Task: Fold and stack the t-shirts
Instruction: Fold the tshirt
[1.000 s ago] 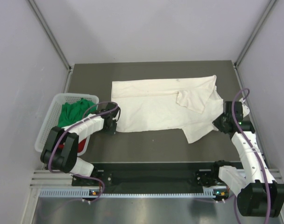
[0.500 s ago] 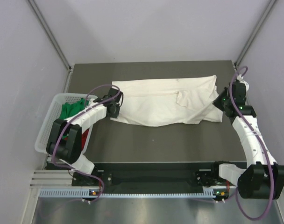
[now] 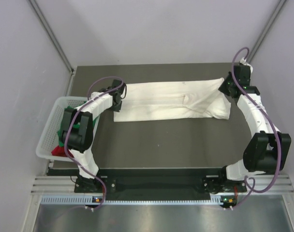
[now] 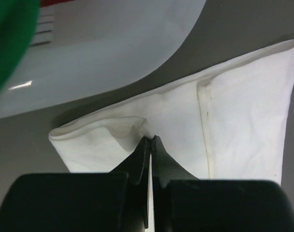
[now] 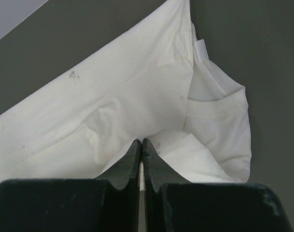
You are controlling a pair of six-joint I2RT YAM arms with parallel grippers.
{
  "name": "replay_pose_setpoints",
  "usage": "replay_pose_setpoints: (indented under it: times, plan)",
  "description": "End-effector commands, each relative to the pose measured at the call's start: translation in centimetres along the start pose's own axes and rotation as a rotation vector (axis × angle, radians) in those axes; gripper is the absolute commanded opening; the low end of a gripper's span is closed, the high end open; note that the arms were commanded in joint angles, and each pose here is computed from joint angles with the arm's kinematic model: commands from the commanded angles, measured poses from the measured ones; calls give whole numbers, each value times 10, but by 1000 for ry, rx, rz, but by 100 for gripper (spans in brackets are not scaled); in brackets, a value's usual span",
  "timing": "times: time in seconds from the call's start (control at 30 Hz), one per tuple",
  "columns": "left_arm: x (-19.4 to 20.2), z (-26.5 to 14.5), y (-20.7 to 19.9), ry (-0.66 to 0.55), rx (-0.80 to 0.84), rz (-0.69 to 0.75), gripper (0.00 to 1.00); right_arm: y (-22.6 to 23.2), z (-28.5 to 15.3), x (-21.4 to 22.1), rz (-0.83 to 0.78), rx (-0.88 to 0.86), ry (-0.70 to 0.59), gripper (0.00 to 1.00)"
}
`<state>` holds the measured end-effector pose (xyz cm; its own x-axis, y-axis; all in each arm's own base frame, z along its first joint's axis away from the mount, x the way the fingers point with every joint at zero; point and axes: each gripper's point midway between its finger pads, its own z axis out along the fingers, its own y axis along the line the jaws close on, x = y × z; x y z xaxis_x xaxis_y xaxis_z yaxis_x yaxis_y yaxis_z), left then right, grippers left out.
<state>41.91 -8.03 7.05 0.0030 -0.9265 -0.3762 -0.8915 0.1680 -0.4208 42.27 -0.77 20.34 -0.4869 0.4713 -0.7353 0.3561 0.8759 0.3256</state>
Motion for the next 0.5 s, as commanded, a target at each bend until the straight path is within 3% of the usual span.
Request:
replay_pose_setpoints:
  times: [0.0, 0.23, 0.47]
  plan:
    - [-2, 9, -7, -13, -29, 20, 0, 23, 6, -38, -11, -76, -94, 0]
    - [5, 30, -17, -12, -101, 95, 0, 23, 43, -25, -19, -57, -19, 0]
    - [1, 35, -14, -40, -127, 88, 0, 13, 50, -24, -12, 2, -17, 0]
